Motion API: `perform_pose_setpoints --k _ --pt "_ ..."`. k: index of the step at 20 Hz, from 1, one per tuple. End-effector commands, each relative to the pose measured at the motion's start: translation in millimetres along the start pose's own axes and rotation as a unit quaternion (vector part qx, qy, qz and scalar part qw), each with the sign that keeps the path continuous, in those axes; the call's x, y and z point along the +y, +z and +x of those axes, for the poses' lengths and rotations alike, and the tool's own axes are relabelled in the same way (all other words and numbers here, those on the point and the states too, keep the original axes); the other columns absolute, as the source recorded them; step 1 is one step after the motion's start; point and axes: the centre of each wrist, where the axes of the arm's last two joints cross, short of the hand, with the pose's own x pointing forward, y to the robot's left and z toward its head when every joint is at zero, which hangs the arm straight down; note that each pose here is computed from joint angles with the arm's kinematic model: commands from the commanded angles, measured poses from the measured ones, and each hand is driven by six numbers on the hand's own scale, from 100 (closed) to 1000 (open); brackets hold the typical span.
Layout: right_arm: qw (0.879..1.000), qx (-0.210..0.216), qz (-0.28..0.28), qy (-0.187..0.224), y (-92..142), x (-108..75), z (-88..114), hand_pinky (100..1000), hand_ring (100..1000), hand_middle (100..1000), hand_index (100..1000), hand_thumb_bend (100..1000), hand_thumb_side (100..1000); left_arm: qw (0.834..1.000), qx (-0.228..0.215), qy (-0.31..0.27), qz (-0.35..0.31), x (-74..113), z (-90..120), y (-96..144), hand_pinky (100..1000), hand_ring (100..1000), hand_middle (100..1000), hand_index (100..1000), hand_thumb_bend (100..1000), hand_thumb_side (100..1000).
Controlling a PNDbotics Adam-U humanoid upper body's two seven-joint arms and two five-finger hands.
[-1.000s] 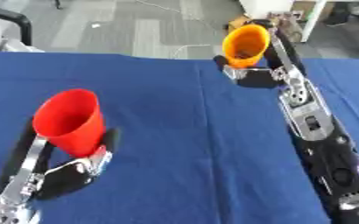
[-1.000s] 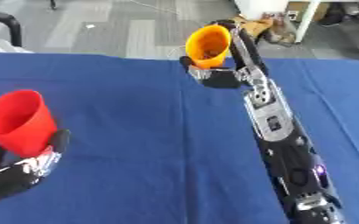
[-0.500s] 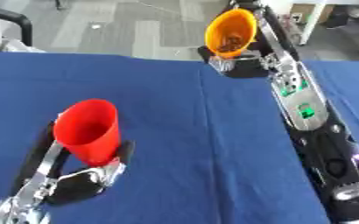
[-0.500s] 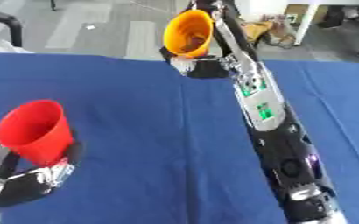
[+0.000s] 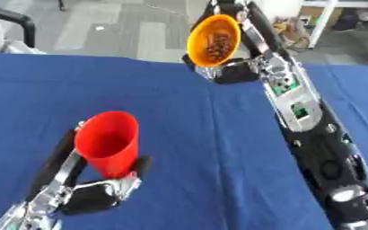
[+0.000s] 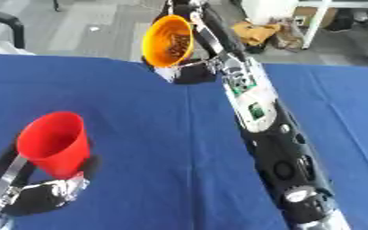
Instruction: Pour the contents of one cup into another cup.
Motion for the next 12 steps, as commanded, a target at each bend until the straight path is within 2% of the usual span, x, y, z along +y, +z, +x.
perform_pose_setpoints --k 1,12 --pt "1.000 -0.023 0.002 0.011 -12 -4.3 3 463 384 444 501 100 100 1.000 -0.018 -0.006 -0.011 0.2 5 -5 481 340 357 556 137 538" --pt "0.999 -0.032 0.013 -0.008 -15 7.2 7 461 381 441 497 100 100 0.998 -0.031 -0.008 -0.047 -11.0 4 -11 484 339 358 556 133 546"
